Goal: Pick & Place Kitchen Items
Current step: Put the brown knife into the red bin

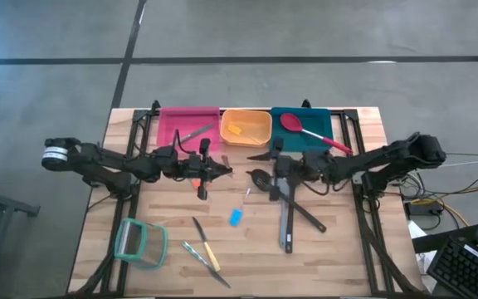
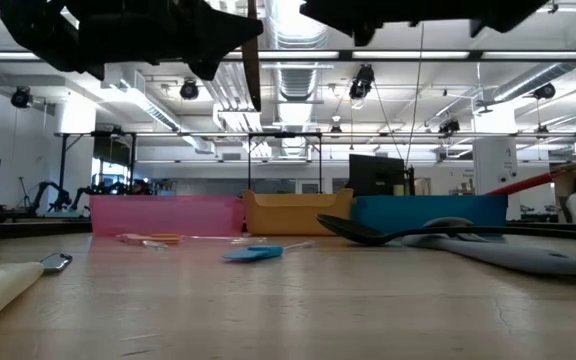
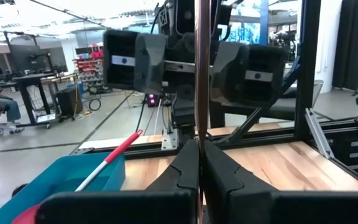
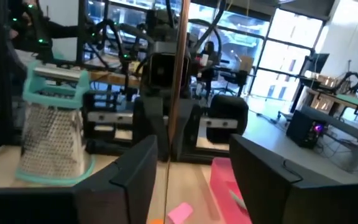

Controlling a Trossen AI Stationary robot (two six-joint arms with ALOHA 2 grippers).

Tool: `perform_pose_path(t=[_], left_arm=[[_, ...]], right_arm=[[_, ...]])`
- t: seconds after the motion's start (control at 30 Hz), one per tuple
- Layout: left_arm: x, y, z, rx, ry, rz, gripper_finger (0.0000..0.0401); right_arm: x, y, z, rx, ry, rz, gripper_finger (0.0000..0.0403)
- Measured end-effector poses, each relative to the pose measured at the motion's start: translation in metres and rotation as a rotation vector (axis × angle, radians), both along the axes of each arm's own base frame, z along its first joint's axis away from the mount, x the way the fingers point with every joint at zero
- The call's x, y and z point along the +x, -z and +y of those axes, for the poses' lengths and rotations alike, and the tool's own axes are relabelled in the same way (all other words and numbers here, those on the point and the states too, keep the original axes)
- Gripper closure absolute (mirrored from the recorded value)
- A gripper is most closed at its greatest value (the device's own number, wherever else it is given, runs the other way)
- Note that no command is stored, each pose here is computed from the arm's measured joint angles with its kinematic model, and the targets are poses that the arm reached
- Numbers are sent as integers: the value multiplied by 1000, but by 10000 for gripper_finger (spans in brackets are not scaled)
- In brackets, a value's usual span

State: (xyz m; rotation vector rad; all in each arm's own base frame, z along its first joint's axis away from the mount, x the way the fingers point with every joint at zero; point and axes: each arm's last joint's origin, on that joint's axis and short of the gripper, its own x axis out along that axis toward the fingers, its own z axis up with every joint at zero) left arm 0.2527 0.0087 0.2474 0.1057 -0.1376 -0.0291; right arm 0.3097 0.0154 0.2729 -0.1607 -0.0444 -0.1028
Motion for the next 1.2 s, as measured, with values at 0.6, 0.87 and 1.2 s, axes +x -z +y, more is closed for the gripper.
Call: perform_pose_path(t=[0.6, 0.87, 1.2], left_arm=[[0, 1, 0, 15, -2, 11, 396], [0, 1, 0, 17, -1, 11, 396], [1, 0, 0, 29, -3, 8, 396]], right_arm=[[50, -1, -1, 8, -28, 12, 244], [57, 2, -2, 7, -27, 21, 286], [56, 3, -2, 15, -27, 34, 385]])
